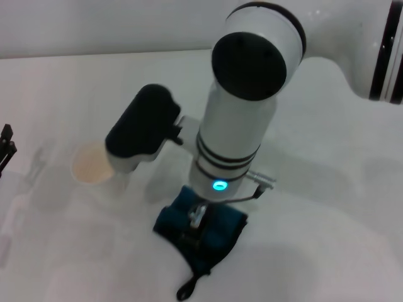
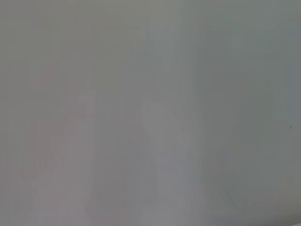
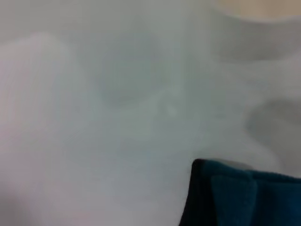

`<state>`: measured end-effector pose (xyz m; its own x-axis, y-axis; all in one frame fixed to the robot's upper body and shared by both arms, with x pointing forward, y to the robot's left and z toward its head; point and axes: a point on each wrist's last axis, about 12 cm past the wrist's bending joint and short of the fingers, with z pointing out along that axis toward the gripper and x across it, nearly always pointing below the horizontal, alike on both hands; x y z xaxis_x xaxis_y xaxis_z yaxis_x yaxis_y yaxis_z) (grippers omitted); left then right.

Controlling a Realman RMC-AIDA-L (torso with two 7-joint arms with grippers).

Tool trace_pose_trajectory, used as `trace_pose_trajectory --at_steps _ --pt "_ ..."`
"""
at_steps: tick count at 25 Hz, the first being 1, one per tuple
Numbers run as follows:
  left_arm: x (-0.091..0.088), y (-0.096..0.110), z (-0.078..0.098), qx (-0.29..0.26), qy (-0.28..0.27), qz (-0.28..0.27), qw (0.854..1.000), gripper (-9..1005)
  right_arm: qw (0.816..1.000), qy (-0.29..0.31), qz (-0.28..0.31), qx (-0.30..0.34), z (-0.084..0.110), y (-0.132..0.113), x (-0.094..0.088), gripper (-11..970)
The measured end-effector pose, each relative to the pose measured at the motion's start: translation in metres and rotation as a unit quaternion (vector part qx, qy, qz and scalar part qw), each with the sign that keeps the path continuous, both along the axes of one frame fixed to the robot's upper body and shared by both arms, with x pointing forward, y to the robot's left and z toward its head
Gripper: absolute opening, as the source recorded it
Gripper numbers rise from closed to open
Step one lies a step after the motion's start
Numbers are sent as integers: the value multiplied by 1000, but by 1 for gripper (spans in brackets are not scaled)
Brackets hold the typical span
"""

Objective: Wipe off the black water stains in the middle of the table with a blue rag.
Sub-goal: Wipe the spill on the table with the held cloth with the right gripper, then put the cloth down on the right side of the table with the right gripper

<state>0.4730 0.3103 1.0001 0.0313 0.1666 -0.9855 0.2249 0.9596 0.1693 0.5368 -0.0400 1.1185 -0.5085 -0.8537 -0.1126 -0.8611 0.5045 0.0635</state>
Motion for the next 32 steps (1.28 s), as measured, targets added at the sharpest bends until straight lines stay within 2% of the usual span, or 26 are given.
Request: trace_pose_trajectory --at_steps 5,12,22,28,32 --pt "-1 0 -1 -1 1 1 1000 876 1000 1 12 9 2 5 -5 67" --pt "-3 1 -1 -1 1 3 1000 875 998 -33 -44 -33 2 -18 16 65" --pt "-2 6 0 3 0 10 1000 876 981 -47 -160 -97 6 -91 44 81" --pt "-2 8 0 5 0 12 1000 876 967 -35 -219 -122 3 -141 49 92" --pt "-2 9 0 6 3 14 1000 876 961 -40 -245 -119 8 -162 50 99"
